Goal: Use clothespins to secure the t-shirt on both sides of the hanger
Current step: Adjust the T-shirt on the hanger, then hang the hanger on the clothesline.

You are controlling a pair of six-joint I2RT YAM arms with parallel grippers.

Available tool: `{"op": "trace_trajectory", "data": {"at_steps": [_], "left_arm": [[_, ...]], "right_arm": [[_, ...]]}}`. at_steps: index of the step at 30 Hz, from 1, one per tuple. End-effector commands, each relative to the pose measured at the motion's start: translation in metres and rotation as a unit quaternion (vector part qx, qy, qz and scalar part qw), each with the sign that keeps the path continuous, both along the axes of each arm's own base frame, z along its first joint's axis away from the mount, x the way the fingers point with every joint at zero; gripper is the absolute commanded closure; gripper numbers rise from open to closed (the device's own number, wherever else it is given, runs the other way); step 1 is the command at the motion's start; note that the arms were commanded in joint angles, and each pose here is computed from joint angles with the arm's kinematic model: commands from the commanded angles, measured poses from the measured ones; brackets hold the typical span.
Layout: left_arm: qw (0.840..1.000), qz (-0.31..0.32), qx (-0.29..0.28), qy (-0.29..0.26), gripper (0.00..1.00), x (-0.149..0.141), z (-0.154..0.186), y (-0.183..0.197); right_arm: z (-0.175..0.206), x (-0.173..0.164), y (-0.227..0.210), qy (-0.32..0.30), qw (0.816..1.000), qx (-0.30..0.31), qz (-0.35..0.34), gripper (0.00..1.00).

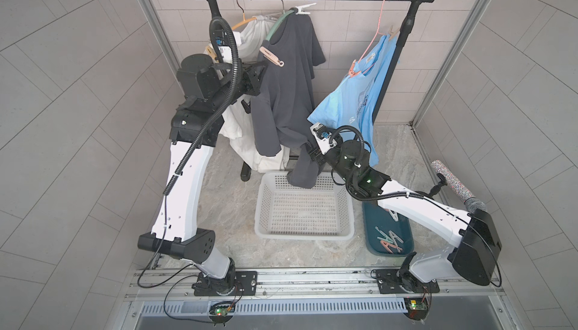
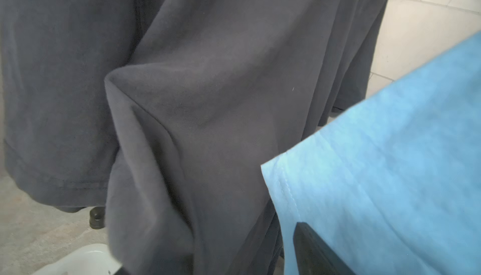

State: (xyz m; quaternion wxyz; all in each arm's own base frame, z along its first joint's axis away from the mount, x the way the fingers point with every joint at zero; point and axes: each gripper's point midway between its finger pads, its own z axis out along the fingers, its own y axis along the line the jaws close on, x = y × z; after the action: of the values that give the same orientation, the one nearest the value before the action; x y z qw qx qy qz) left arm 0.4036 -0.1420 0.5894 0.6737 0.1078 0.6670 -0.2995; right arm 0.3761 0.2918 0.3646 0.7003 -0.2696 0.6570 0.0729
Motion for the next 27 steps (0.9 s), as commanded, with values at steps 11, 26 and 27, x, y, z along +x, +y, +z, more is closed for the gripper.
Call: {"op": "trace_trajectory", "data": {"at_steps": [11, 26, 27], "left_arm": [[0.992, 0.021, -0.017, -0.122, 1.00, -0.013, 0.069, 0.003], [0.995, 0.050, 0.042, -0.072, 1.00, 0.008, 0.028, -0.006], [0.995, 0.052, 0.043, -0.071, 1.00, 0.008, 0.027, -0.006]], "right_arm": [[0.014, 0.072, 0.015, -0.049, 0.995, 0.001, -0.087, 0.53], [-0.028, 0.057, 0.008, 0.010, 0.997, -0.043, -0.064, 0.26], [-0.030, 0.053, 0.006, 0.017, 0.997, -0.039, -0.061, 0.25]]}}
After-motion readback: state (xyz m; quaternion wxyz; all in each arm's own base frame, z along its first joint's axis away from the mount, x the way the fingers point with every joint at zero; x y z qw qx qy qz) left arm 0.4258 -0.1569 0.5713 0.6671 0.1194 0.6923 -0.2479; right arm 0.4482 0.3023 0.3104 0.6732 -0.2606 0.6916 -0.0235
